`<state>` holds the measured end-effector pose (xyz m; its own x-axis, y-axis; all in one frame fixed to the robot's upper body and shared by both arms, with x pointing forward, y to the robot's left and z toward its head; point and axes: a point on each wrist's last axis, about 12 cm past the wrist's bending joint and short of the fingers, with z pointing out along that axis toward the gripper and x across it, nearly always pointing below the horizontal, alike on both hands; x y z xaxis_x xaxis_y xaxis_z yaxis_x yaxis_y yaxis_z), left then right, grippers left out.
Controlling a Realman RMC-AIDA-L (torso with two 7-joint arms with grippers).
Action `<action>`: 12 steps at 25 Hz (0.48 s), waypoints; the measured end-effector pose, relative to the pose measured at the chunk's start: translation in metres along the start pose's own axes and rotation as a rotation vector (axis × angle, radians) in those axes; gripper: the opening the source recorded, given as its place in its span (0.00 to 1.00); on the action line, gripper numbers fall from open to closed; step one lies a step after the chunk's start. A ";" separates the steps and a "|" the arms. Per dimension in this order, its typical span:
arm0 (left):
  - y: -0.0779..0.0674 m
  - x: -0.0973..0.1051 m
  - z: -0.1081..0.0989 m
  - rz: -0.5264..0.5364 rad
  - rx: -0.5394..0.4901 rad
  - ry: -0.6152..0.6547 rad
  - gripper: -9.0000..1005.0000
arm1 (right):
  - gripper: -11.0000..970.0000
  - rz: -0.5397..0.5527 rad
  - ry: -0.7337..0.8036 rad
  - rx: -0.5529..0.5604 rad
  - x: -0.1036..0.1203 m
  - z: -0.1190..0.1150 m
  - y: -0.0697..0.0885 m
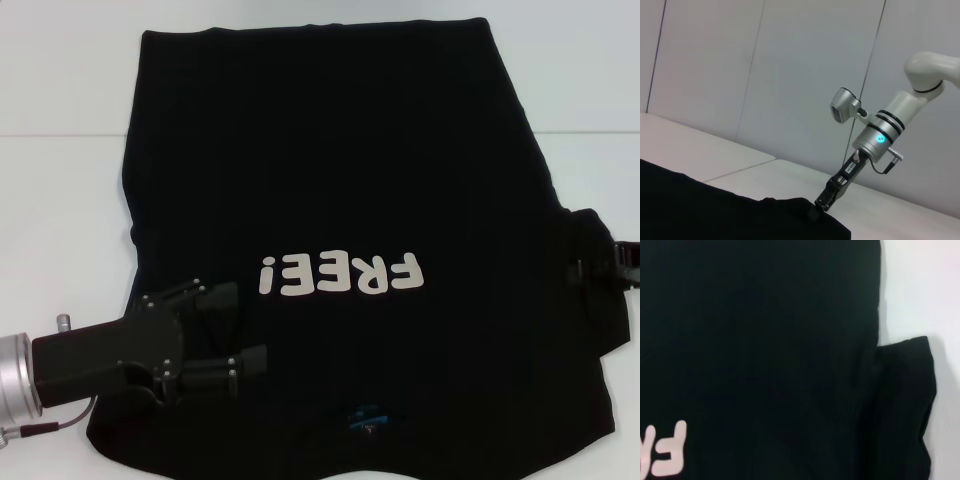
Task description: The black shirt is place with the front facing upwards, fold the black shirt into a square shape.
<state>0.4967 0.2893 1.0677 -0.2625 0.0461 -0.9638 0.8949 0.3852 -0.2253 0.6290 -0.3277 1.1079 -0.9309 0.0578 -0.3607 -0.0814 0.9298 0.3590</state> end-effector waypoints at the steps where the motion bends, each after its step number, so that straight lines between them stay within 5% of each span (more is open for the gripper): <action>1: 0.000 0.000 0.000 0.000 0.000 0.000 0.93 | 0.76 -0.006 0.002 0.006 0.000 0.000 0.000; 4: 0.000 0.000 0.000 0.000 -0.001 -0.001 0.93 | 0.73 -0.016 0.001 0.017 0.000 -0.001 -0.001; 12: 0.000 0.000 0.000 0.000 -0.002 -0.004 0.93 | 0.43 -0.020 -0.003 0.025 -0.001 -0.001 -0.003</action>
<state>0.4967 0.2897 1.0680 -0.2615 0.0424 -0.9643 0.8940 0.3871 -0.2254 0.6292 -0.3307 1.1083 -0.9282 0.0399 -0.3700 -0.0911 0.9396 0.3299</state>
